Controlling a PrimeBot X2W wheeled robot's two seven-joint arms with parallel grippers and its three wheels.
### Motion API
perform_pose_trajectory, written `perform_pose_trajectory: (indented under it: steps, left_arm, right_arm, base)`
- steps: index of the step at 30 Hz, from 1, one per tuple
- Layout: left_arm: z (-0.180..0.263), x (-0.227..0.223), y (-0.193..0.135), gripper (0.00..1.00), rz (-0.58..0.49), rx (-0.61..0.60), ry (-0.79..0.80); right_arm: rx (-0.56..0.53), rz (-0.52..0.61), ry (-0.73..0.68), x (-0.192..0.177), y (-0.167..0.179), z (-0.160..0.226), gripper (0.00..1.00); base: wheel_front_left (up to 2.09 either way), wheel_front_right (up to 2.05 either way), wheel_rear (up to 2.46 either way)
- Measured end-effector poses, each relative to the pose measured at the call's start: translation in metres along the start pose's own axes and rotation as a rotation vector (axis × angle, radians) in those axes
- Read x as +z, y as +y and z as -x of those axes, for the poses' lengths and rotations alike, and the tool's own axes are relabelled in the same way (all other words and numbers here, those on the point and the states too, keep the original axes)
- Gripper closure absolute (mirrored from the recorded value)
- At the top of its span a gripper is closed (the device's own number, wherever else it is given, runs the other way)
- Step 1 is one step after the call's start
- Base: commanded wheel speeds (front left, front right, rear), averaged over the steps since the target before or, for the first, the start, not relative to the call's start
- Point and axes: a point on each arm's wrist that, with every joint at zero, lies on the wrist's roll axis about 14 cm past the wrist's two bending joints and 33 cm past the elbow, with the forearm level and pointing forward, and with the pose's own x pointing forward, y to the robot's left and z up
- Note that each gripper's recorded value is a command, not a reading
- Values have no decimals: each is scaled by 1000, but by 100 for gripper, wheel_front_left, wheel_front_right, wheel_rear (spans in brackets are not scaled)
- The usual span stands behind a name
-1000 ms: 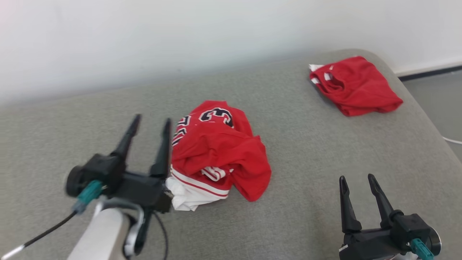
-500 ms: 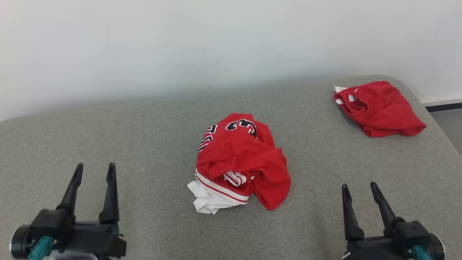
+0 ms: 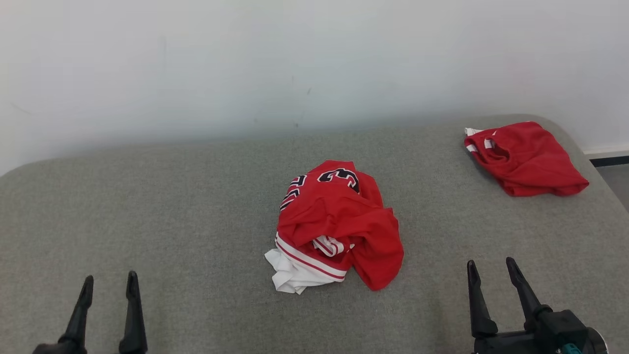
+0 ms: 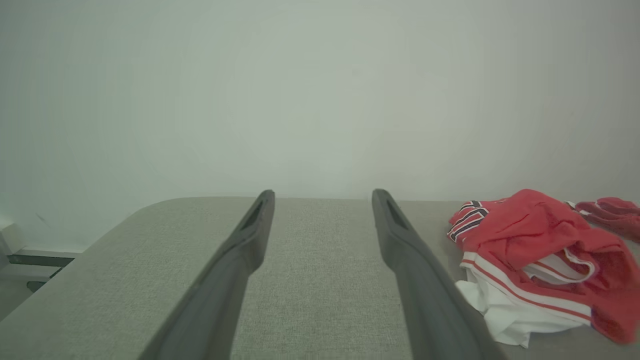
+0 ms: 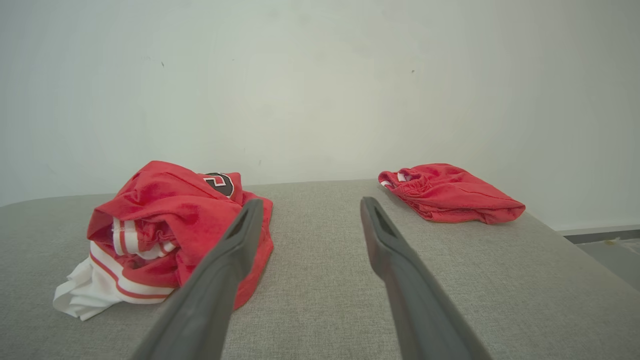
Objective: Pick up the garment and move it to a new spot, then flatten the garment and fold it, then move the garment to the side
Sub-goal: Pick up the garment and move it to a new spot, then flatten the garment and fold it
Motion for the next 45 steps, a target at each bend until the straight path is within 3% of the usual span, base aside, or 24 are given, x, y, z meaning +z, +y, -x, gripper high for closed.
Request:
perform_pose_trajectory:
  steps: [7, 18, 45]
  left_arm:
    - [15, -1, 11, 0, -5, 30, 4]
    - [33, -20, 1, 0, -65, -52, 76]
    - [38, -26, 7, 0, -75, -41, 97]
  right_arm:
    - [9, -6, 3, -1, 3, 3, 0]
    - [41, -15, 12, -4, 14, 2, 0]
    - [107, -13, 30, -10, 32, 3, 0]
  base:
    - [0, 0, 0]
    - [0, 0, 0]
    - [0, 0, 0]
